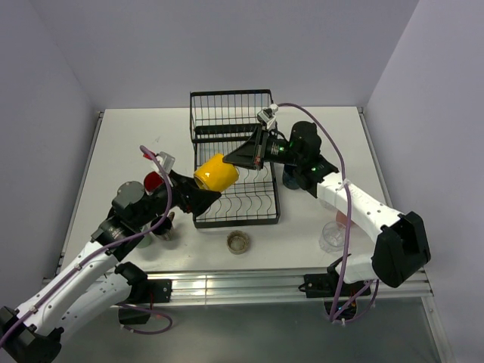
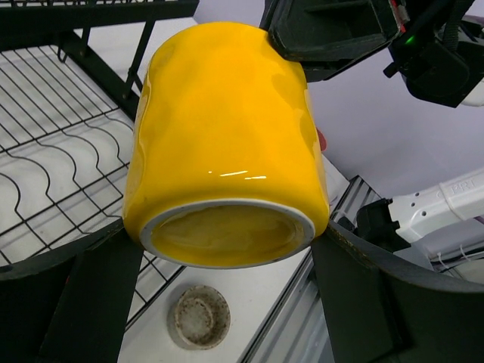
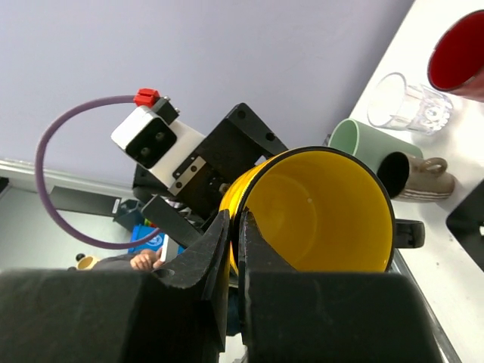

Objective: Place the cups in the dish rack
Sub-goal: Pass the cup from the right arm to the left

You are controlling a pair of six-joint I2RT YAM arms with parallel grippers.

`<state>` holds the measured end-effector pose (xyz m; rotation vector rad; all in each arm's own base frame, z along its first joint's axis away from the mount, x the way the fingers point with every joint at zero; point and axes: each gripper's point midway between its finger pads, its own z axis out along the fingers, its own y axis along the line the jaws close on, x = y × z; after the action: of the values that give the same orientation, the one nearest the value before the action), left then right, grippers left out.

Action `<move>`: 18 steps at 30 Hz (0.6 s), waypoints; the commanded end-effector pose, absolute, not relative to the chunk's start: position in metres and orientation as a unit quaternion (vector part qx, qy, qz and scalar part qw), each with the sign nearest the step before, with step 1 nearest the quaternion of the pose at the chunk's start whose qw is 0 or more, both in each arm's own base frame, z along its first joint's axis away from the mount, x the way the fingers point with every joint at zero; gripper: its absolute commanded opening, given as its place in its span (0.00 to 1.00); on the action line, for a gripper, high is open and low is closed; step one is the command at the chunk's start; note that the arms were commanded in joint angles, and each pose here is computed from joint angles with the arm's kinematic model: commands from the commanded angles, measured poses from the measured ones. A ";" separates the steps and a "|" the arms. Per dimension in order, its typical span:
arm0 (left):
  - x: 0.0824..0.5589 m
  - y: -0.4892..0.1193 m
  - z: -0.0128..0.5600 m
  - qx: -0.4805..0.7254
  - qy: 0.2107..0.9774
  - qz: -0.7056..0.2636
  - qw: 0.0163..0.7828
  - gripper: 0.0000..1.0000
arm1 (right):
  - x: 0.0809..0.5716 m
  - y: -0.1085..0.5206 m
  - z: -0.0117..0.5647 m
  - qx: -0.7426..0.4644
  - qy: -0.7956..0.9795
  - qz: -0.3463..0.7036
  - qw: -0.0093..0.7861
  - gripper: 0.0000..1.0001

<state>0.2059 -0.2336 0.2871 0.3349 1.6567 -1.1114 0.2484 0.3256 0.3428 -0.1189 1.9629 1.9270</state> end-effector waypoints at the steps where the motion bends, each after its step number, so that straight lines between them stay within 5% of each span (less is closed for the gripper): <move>1: 0.210 -0.220 0.355 0.119 0.631 -0.471 0.605 0.00 | 0.236 0.322 0.340 -0.061 0.704 0.677 0.205 0.00; 18: 0.215 -0.215 0.344 0.093 0.687 -0.443 0.568 0.00 | 0.250 0.314 0.293 -0.019 0.753 0.610 0.245 0.10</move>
<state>0.1979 -0.2307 0.2768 0.3129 1.8081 -1.0988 0.2498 0.3201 0.3192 -0.0590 1.9932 1.7780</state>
